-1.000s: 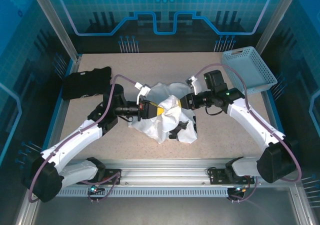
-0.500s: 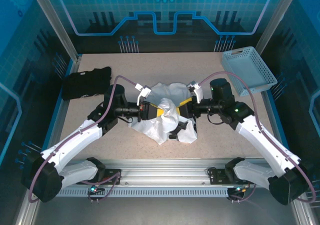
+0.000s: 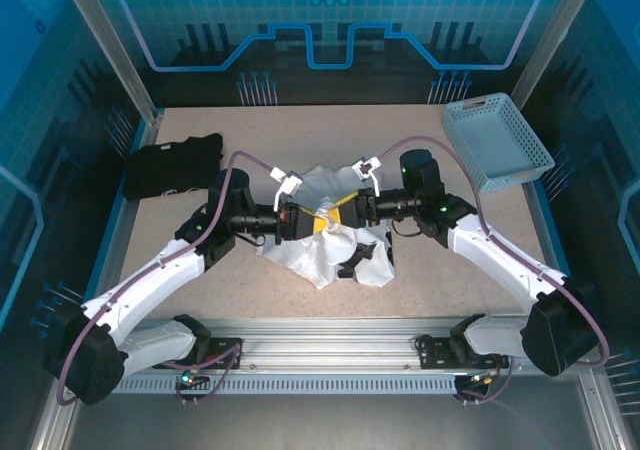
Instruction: Fold the inside-out t-shirt
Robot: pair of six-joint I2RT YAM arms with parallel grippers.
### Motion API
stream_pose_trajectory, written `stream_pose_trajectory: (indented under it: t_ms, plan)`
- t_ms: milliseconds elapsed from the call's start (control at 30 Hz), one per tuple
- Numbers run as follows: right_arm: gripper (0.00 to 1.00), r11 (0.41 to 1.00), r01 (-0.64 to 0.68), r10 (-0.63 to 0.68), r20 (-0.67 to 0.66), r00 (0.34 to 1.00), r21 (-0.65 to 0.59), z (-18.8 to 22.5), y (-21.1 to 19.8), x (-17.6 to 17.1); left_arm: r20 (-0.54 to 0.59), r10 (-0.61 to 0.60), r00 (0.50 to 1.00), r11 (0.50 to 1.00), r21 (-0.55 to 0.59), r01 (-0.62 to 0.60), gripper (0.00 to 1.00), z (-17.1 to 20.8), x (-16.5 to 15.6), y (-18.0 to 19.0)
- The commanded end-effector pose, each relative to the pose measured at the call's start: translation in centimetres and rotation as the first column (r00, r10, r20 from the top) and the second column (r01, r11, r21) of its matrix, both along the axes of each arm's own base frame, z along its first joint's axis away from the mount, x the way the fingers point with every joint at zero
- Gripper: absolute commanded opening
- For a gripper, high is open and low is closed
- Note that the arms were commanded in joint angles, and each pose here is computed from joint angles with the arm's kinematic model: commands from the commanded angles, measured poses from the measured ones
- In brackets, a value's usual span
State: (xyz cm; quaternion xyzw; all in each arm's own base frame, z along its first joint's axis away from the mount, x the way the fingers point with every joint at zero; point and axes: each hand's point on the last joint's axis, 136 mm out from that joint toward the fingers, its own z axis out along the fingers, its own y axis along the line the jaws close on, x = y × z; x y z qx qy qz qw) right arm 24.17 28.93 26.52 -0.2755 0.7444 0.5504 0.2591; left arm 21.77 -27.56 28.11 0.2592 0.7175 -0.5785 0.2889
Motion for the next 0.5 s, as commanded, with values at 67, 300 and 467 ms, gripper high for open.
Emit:
stream_pose_trajectory:
  t_ms: [67, 300, 467]
  plan:
    - [0.34, 0.998, -0.05, 0.052, -0.035, 0.998, 0.043, 0.1, 0.7, -1.0, 0.047, 0.02, 0.999, 1.0, -0.004, -0.02, 0.0, 0.9, 0.5, 0.2]
    - [0.0, 0.998, 0.017, -0.019, 0.026, 0.999, 0.052, 1.9, -0.3, -0.5, 0.029, 0.058, 0.998, 0.998, 0.028, -0.058, 0.0, -0.3, 1.0, 0.5]
    - [0.0, 0.997, 0.034, -0.039, 0.074, 0.997, 0.07, 4.4, -0.5, -1.0, 0.034, 0.244, 0.969, 0.955, 0.162, -0.246, 0.07, -3.3, 2.9, 2.5]
